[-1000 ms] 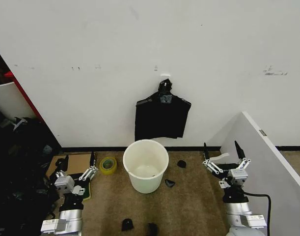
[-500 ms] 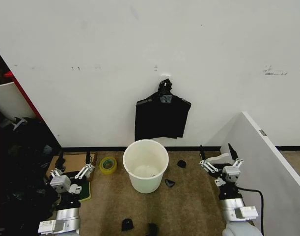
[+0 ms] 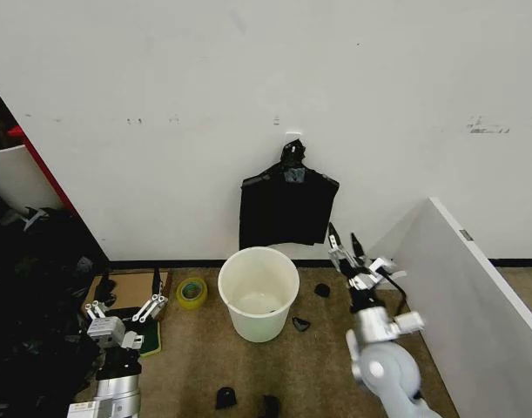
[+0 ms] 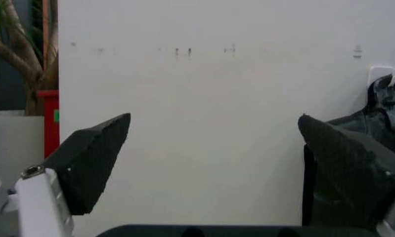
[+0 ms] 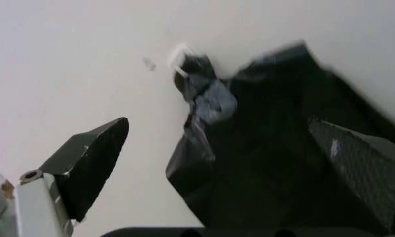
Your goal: Place the garbage bag over the trash bin.
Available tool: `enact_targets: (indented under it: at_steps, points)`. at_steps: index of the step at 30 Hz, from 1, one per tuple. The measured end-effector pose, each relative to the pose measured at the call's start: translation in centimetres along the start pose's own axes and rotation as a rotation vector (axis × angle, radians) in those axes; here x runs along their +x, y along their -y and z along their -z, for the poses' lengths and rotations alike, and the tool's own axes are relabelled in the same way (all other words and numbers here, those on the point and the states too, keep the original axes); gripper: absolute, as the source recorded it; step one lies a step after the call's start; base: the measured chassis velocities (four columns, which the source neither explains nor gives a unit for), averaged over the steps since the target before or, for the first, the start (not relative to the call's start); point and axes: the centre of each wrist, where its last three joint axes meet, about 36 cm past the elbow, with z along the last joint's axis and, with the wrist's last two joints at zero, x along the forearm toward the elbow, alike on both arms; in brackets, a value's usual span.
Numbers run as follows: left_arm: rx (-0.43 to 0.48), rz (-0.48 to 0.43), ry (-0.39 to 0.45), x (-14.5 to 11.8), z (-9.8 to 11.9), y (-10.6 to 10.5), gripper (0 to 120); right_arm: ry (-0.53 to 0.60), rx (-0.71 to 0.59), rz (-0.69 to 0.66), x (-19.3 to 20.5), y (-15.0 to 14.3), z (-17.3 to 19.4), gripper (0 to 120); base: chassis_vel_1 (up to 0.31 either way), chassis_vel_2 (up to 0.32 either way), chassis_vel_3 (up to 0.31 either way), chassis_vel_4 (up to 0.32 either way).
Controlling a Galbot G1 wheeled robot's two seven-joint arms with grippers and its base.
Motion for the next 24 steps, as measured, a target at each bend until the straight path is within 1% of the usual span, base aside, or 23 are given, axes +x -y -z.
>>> enact_targets:
  at_steps: [2,3,6,7,9,10,13,18,21,24]
  points:
    - [-0.012,-0.003,0.010,0.1,0.1,-0.2,100,-0.059,-0.014,-0.060,-1.7,-0.1,-0.2,100,0.000,0.000,0.000,0.000]
    - [-0.012,-0.003,0.010,0.1,0.1,-0.2,100,-0.059,-0.014,-0.060,-1.7,-0.1,-0.2,100,0.000,0.000,0.000,0.000]
    - [-0.024,-0.009,0.019,0.1,0.3,-0.4,100,-0.125,-0.027,-0.101,-5.1,0.3,-1.2,100,0.000,0.000,0.000,0.000]
    - [-0.025,-0.008,0.019,0.1,0.3,-0.4,100,-0.131,-0.033,-0.103,-5.5,0.3,-1.3,100,0.000,0.000,0.000,0.000]
    - [-0.030,-0.007,0.020,0.1,0.3,-0.5,100,-0.179,-0.127,-0.125,-8.7,0.1,-1.7,100,0.000,0.000,0.000,0.000]
    - [-0.030,-0.007,0.020,0.1,0.3,-0.5,100,-0.179,-0.127,-0.125,-8.7,0.1,-1.7,100,0.000,0.000,0.000,0.000]
    - [-0.035,0.002,0.013,0.2,0.1,-0.6,100,-0.171,-0.207,-0.114,-11.7,0.2,-2.0,100,0.000,0.000,0.000,0.000]
    - [-0.047,0.023,0.003,0.2,-0.4,-1.1,100,-0.110,-0.161,-0.038,-14.9,1.3,-2.9,100,0.000,0.000,0.000,0.000]
    - [-0.049,0.027,0.000,0.2,-0.6,-1.2,100,-0.098,-0.155,-0.037,-15.8,1.7,-3.0,100,0.000,0.000,0.000,0.000]
    - [-0.046,0.031,-0.007,0.3,-1.0,-1.1,100,-0.054,-0.157,-0.041,-17.3,2.3,-3.4,100,0.000,0.000,0.000,0.000]
